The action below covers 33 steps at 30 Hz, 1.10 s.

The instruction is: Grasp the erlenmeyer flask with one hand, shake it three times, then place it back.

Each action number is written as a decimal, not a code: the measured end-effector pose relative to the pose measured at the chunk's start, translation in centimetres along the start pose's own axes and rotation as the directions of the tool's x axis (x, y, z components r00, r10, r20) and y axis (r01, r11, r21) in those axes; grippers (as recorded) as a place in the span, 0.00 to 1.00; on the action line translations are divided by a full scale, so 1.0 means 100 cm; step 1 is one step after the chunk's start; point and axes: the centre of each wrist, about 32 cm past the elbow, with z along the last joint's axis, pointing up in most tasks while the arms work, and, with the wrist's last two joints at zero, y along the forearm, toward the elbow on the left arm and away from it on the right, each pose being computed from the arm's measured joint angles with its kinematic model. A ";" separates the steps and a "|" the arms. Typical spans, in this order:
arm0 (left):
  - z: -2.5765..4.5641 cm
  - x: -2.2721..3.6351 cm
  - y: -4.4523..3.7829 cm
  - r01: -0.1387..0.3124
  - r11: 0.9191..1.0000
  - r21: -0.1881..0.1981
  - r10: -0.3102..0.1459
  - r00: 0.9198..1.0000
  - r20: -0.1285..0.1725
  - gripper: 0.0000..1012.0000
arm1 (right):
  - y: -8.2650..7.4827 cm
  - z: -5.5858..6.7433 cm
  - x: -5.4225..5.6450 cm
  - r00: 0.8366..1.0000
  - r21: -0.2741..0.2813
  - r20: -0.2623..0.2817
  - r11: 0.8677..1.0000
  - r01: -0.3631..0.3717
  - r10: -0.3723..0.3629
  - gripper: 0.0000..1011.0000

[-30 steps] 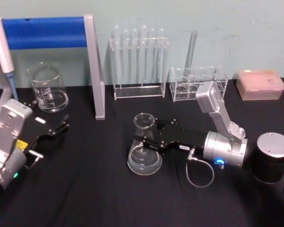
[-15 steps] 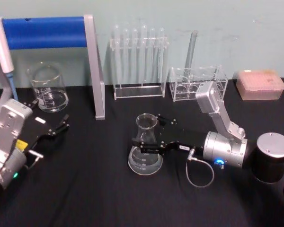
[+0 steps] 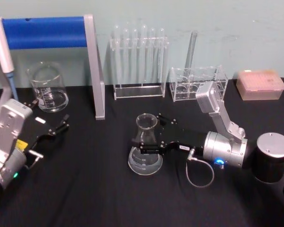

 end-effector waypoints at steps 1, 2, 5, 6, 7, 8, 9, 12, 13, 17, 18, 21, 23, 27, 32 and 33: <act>0.0000 0.0000 0.0000 0.000 1.000 0.000 0.000 1.000 0.000 0.99 | 0.000 0.000 0.000 1.000 0.000 0.000 1.000 0.000 0.000 0.99; 0.0000 0.0000 0.0000 0.000 1.000 0.000 0.000 1.000 0.000 0.99 | 0.000 0.000 0.000 1.000 0.000 0.000 1.000 0.000 0.000 0.99; 0.0000 0.0000 0.0000 0.000 1.000 0.000 0.000 1.000 0.000 0.99 | -0.002 0.001 0.000 1.000 -0.004 0.002 1.000 0.004 -0.004 0.99; 0.0000 0.0000 0.0000 0.000 1.000 0.000 0.000 1.000 0.000 0.99 | -0.002 0.001 0.000 1.000 -0.005 0.002 1.000 0.005 -0.005 0.99; 0.0000 0.0000 0.0000 0.000 1.000 0.000 0.000 1.000 0.000 0.99 | -0.003 0.001 0.000 1.000 -0.007 0.002 1.000 0.005 -0.005 0.99; 0.0000 0.0000 0.0000 0.000 1.000 0.000 0.000 1.000 0.000 0.99 | -0.004 0.000 0.000 1.000 -0.009 0.003 1.000 0.006 -0.006 0.99; 0.0000 0.0000 0.0000 0.000 1.000 0.000 0.000 1.000 0.000 0.99 | -0.005 0.000 0.000 1.000 -0.013 0.004 1.000 0.006 -0.006 0.99; 0.0000 0.0000 0.0000 0.000 1.000 0.000 0.000 1.000 0.000 0.99 | -0.007 0.000 -0.001 1.000 -0.019 0.006 1.000 0.005 -0.005 0.99; 0.0000 0.0000 0.0000 0.000 1.000 0.000 0.000 1.000 0.000 0.99 | -0.009 0.000 -0.001 1.000 -0.024 0.006 1.000 0.004 -0.004 0.99; 0.0000 0.0000 0.0000 0.000 1.000 0.000 0.000 1.000 0.000 0.99 | -0.014 0.000 -0.002 1.000 -0.036 0.007 0.999 -0.001 0.001 0.99; 0.0000 0.0000 0.0000 0.000 1.000 0.000 0.000 1.000 0.000 0.99 | -0.017 -0.001 -0.003 1.000 -0.042 0.008 0.999 -0.002 0.002 0.99; 0.0000 0.0000 0.0000 0.000 1.000 0.000 0.000 1.000 0.000 0.99 | -0.022 0.000 -0.004 1.000 -0.051 0.011 0.999 -0.004 0.005 0.99; 0.0000 0.0000 0.0000 0.000 1.000 0.000 0.000 1.000 0.000 0.99 | -0.026 0.000 -0.005 1.000 -0.060 0.015 0.998 -0.006 0.007 0.99; 0.0000 0.0000 0.0000 0.000 1.000 0.000 0.000 1.000 0.000 0.99 | -0.035 0.000 -0.008 1.000 -0.074 0.021 0.997 0.001 0.000 0.99; 0.0000 0.0000 0.0000 0.000 1.000 0.000 0.000 1.000 0.000 0.99 | -0.048 0.001 -0.010 0.999 -0.084 0.022 0.996 0.037 -0.035 0.99; 0.0000 0.0000 0.0000 0.000 1.000 0.000 0.000 1.000 0.000 0.99 | -0.052 0.001 -0.010 0.998 -0.084 0.020 0.995 0.054 -0.052 0.99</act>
